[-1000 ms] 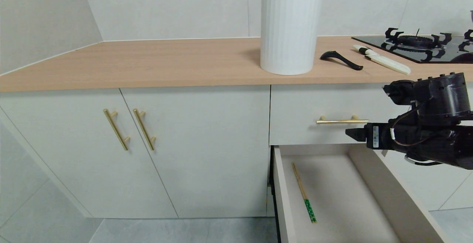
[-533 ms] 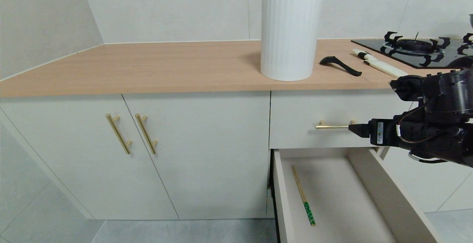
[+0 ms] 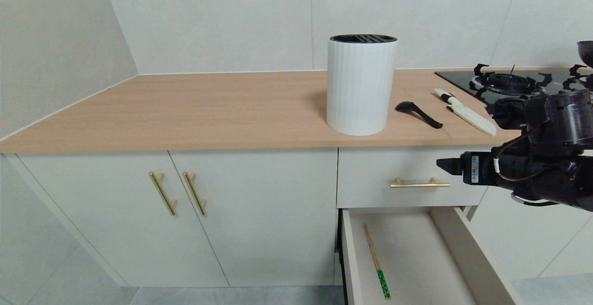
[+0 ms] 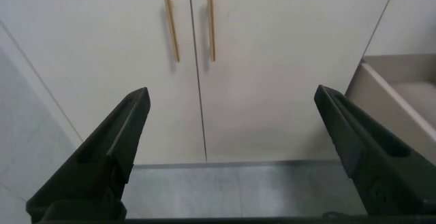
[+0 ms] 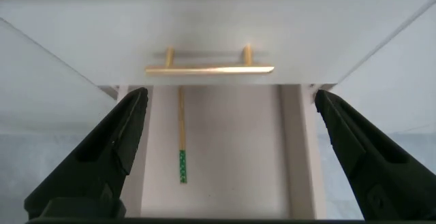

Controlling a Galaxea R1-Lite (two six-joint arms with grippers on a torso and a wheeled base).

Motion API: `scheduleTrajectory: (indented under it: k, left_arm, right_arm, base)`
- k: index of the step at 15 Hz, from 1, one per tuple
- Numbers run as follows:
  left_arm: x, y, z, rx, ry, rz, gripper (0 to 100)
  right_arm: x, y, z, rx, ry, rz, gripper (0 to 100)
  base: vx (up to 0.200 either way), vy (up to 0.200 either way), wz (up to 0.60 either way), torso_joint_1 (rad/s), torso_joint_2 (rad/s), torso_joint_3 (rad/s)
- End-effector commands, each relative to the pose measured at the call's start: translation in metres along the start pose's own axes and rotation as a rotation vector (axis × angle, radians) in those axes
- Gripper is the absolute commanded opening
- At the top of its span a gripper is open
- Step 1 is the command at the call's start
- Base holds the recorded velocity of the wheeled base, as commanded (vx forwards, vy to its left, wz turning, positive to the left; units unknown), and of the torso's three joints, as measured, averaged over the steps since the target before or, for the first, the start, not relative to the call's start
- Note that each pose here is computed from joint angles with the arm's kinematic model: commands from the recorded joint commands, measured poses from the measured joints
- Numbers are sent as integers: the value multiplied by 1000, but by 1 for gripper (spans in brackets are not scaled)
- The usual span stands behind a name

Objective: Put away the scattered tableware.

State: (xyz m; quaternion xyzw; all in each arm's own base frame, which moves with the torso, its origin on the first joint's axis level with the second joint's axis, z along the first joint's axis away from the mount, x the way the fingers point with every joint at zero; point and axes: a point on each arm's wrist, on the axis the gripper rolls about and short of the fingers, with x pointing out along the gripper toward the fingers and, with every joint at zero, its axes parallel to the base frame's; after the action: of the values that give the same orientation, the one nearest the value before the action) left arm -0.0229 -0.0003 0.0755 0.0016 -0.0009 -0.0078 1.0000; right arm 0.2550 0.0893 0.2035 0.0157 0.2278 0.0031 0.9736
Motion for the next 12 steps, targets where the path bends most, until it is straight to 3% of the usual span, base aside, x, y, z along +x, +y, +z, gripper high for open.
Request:
scheduleTrajectory:
  k: [1,8,12]
  left_arm:
    - [0,0,0,0,0,0,100]
    - [0,0,0,0,0,0,100]
    - [0,0,0,0,2,0,100]
  right_arm:
    - [3,0,-2,-3,10,-3,100]
    - [8,-2,-3,-2,21,-12,100]
    - [17,2,2,-23,-25,11,100]
  base:
    - [0,0,0,193,-481,-290]
    - [0,0,0,200,-484,-288]
    - [0,0,0,82,-185,-111]
